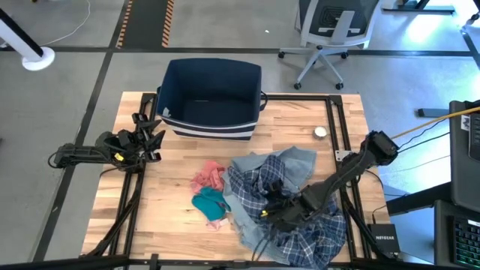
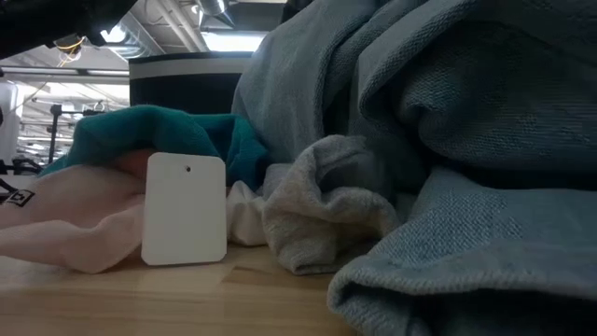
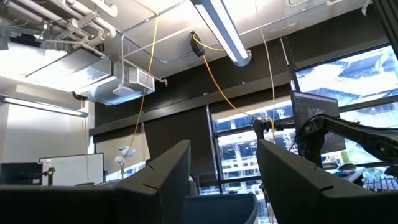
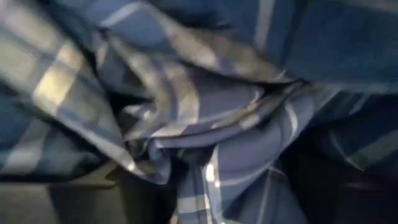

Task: Sort clothes
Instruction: Put the blue checkered polo into the blue laundry organizer

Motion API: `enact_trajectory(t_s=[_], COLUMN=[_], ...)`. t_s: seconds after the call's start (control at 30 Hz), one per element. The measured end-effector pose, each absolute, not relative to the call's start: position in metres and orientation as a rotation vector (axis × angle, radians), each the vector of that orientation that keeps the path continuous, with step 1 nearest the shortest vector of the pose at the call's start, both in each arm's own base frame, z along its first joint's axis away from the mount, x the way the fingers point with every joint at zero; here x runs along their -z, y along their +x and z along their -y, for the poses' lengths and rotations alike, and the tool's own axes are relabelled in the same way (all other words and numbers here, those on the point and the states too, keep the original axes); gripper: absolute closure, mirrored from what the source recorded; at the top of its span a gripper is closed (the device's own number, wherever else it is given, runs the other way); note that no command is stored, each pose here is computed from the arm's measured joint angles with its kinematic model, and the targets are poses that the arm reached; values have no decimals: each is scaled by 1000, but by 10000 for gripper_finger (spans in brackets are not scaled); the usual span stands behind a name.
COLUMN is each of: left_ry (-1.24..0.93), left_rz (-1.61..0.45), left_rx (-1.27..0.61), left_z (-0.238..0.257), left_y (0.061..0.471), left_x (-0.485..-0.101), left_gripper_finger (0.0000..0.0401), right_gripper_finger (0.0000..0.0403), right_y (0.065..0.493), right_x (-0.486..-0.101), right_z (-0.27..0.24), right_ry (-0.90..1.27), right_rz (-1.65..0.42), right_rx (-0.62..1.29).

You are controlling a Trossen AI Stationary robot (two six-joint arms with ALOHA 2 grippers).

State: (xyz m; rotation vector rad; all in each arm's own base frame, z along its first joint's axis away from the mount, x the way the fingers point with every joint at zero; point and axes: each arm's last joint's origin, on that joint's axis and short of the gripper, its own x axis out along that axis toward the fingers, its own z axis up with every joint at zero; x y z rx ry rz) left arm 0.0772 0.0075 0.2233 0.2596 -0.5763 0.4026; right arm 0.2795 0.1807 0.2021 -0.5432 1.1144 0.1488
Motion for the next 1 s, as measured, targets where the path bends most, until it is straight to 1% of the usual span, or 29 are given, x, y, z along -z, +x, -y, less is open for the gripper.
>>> enact_trajectory(t_s=[0.07, 0.17, 0.3, 0.33, 0.37, 0.4, 0.5, 0.57, 0.63, 0.73, 0.83, 1.0], left_ry=[259, 260, 259, 259, 259, 259, 259, 259, 259, 259, 259, 258], left_rz=[576, 575, 576, 576, 576, 576, 576, 576, 576, 576, 577, 576], left_rx=[-402, -402, -402, -402, -402, -402, -402, -402, -402, -403, -402, -403], left_z=[-7, -7, -7, -7, -7, -7, -7, -7, -8, -8, -7, -8], left_y=[77, 77, 77, 77, 77, 77, 77, 77, 77, 77, 77, 77], left_x=[-223, -223, -223, -223, -223, -223, -223, -223, -223, -223, -223, -223], left_gripper_finger=[221, 221, 221, 221, 221, 221, 221, 221, 221, 221, 221, 221], right_gripper_finger=[159, 234, 350, 373, 383, 384, 360, 354, 362, 386, 387, 374], right_y=[282, 282, 282, 283, 284, 285, 288, 291, 294, 296, 298, 299], right_x=[-202, -212, -243, -251, -260, -269, -298, -316, -337, -369, -401, -448], right_z=[-177, -177, -176, -175, -175, -174, -173, -171, -167, -160, -152, -124], right_ry=[-546, -574, -662, -690, -718, -737, -787, -831, -866, -910, -947, -962], right_rz=[-1127, -1155, -1173, -1165, -1149, -1129, -1064, -1016, -967, -887, -812, -740], right_rx=[-151, -159, -94, -63, -31, -2, 67, 113, 156, 224, 278, 374])
